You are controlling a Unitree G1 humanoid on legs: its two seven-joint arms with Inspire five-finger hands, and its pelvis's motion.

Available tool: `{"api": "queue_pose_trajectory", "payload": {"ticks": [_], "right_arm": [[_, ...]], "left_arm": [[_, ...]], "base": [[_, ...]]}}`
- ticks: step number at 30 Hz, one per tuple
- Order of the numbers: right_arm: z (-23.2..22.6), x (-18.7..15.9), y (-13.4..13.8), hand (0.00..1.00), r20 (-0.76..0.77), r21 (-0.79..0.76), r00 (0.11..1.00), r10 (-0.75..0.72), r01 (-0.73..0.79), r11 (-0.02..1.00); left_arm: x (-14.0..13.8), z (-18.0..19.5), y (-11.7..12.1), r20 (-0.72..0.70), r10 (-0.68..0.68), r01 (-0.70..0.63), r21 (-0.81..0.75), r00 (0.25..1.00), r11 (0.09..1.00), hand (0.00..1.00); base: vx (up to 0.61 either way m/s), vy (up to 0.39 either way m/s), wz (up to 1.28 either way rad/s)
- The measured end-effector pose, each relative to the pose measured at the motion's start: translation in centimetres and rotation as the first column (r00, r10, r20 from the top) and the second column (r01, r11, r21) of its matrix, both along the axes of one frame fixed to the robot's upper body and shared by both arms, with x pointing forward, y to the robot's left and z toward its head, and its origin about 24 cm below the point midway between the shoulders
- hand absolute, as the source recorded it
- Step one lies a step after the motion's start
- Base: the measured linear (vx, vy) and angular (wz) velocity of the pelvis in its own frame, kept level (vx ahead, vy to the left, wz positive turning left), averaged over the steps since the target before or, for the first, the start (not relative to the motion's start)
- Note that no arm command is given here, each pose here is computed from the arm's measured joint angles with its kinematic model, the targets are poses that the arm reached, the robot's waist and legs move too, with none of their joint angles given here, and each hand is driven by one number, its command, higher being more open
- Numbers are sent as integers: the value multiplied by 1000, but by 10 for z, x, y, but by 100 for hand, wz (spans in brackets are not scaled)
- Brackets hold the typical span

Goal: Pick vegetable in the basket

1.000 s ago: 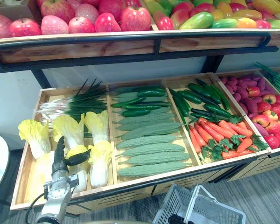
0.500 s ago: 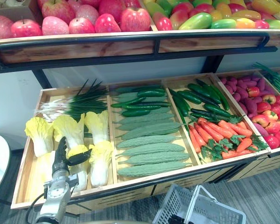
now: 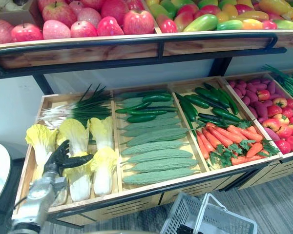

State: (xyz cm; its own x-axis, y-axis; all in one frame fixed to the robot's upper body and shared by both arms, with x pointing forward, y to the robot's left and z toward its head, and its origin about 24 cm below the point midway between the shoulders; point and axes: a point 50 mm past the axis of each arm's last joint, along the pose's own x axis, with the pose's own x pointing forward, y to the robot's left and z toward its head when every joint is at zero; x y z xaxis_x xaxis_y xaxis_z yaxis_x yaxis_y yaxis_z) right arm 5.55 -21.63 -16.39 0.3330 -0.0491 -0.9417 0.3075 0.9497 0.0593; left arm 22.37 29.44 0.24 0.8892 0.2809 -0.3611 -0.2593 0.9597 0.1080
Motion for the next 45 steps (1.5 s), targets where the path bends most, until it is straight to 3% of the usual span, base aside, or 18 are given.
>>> {"api": "queue_pose_trajectory", "payload": {"ticks": [10, 22, 31, 36, 37, 45], "right_arm": [[1, -3, -3, 0, -2, 1, 1000, 5, -5, 1000], [3, -6, -8, 0, -4, -6, 999, 35, -35, 999], [4, -5, -10, 0, 7, -10, 999, 34, -34, 999], [4, -4, -10, 0, 16, -9, 999, 36, -36, 999], [4, -4, -7, 0, 22, 0, 999, 36, -36, 999], [5, 2, -6, 0, 45, 4, 998, 42, -42, 999]], "left_arm": [[26, 52, 29, 49, -138, 142, -87, 989, 986, 100], [36, 52, 27, 26, -183, 185, -175, 983, 967, 100], [27, 43, 53, -77, -68, 53, -177, 995, 983, 100], [13, 30, 73, -169, 79, -100, -118, 982, 988, 100], [8, 33, 85, -158, 162, -173, -56, 974, 983, 100], [13, 40, 87, -124, 188, -194, -34, 974, 980, 100]], "base": [[-12, -13, -8], [-1, -11, -4], [-4, -1, 0], [-52, -27, 3], [-65, -50, 10], [-4, -7, 2]]}}
